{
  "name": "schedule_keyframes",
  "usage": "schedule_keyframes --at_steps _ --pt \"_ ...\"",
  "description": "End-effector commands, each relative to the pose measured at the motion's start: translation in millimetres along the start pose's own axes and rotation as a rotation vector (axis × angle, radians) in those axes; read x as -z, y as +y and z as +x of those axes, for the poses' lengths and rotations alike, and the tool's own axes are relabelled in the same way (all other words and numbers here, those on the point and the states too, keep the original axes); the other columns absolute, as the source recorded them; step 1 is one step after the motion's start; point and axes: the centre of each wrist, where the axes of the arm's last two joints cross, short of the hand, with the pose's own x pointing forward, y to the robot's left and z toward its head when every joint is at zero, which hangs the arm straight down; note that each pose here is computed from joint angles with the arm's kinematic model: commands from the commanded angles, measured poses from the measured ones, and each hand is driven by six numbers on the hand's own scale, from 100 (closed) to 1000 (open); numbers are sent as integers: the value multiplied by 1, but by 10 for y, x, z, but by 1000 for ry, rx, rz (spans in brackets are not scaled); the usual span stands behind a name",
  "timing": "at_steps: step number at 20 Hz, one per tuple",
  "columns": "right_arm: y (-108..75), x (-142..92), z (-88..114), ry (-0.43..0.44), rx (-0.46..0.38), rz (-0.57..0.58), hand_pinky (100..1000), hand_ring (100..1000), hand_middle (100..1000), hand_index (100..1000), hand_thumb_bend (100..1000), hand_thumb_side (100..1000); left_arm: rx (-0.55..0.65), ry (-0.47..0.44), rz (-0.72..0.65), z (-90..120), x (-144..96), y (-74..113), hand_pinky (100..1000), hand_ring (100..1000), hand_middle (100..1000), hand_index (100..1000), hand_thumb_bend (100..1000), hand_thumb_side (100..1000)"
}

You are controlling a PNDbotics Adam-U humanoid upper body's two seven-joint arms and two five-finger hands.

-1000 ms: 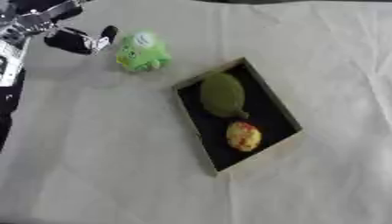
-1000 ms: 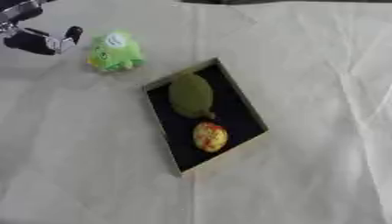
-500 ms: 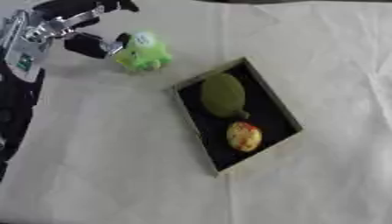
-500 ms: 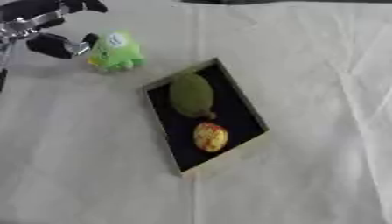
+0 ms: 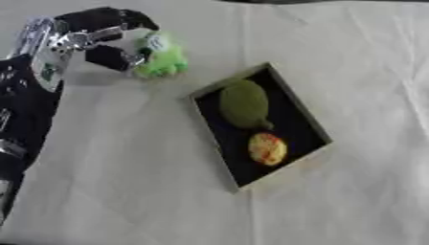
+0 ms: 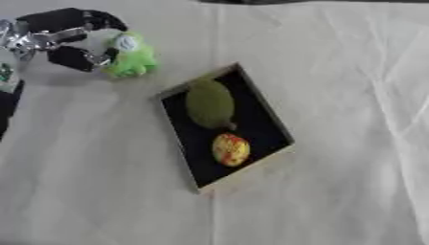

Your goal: Pick up objects on the table and place them in the box.

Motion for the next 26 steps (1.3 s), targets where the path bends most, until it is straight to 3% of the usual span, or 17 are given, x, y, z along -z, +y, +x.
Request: schedule_keyframes --at_steps 1,15,19,20,21,22,23,24,26 --pt "-55 51 72 -25 -15 1 899 897 621 752 100 470 37 14 5 -37 -18 107 1000 955 893 958 100 811" --pt "-46 48 67 -17 -4 -6 900 894 618 750 100 470 54 34 -105 27 129 -69 1000 962 906 989 100 963" --pt "-44 49 67 -15 -1 -8 901 894 618 750 100 470 67 42 -134 30 148 -81 1000 958 902 994 110 836" --pt "-43 49 67 -15 0 -8 901 894 618 750 100 470 71 44 -145 30 152 -84 996 954 896 994 153 696" --pt "-42 49 66 -14 1 -9 901 894 618 750 100 470 76 47 -157 32 157 -88 993 951 891 992 170 640" --pt "-42 48 66 -13 2 -10 902 894 617 750 100 470 80 52 -167 33 161 -90 983 946 884 988 252 449" --pt "-43 47 65 -12 3 -13 902 893 617 749 100 470 83 57 -177 36 166 -96 977 943 879 986 269 397" --pt "-43 46 65 -11 3 -14 902 893 616 749 100 470 85 62 -187 39 172 -104 969 939 875 983 340 277" --pt "-44 45 64 -11 5 -18 902 892 616 749 100 470 86 73 -207 43 182 -124 956 932 868 977 402 271"
